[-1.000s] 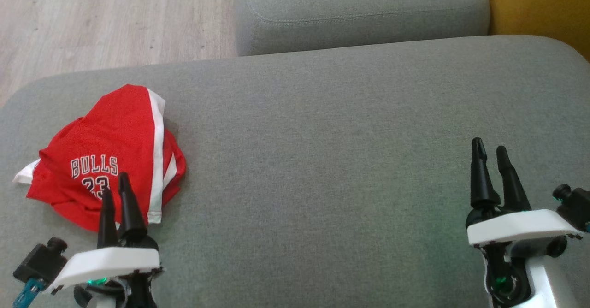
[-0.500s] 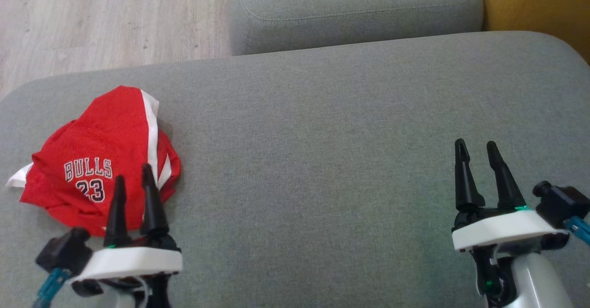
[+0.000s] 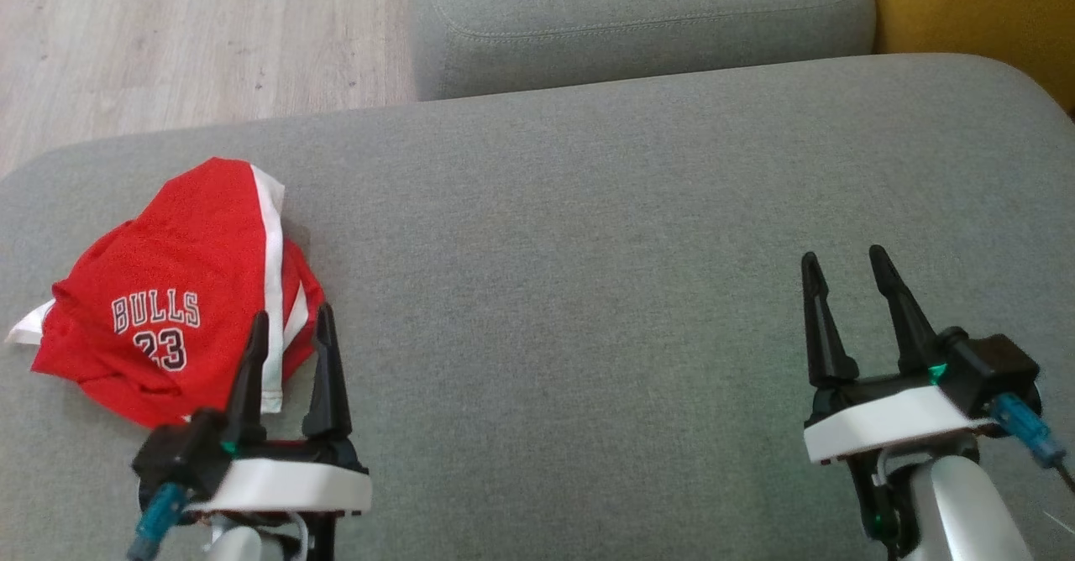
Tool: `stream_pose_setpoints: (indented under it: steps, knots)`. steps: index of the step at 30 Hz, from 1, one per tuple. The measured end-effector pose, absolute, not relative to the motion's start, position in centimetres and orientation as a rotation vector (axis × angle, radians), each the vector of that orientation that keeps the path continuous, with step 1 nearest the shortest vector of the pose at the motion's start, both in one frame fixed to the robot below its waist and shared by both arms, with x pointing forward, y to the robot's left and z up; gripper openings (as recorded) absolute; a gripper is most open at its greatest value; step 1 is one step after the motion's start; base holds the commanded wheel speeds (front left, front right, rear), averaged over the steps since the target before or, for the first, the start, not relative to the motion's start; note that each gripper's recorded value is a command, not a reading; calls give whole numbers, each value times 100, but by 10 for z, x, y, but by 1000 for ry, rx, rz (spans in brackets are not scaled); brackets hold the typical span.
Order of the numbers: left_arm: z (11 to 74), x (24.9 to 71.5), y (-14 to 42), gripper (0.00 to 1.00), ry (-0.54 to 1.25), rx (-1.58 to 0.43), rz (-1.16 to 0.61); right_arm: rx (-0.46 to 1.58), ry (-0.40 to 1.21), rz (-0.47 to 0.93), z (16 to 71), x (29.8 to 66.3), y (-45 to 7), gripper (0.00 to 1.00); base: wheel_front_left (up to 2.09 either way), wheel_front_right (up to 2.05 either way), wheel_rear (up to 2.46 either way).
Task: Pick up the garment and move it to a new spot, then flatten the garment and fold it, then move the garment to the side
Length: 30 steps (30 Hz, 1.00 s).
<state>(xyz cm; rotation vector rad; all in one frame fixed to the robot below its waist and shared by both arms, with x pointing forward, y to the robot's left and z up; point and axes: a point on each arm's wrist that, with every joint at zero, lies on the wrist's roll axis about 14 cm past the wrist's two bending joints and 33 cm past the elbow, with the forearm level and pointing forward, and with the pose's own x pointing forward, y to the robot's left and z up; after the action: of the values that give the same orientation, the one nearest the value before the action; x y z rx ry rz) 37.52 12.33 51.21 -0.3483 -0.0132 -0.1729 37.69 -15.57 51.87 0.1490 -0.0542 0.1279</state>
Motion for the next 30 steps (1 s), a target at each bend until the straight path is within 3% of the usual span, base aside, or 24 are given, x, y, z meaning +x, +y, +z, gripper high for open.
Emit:
stream_pose_setpoints:
  steps: [26,30]
  knots:
    - [508,368,89,100,-92,133,-300,-267,-133,220,528,375,-135,100,0,0,0]
    - [515,369,89,100,-116,100,-277,-285,-152,223,531,375,-134,100,0,0,0]
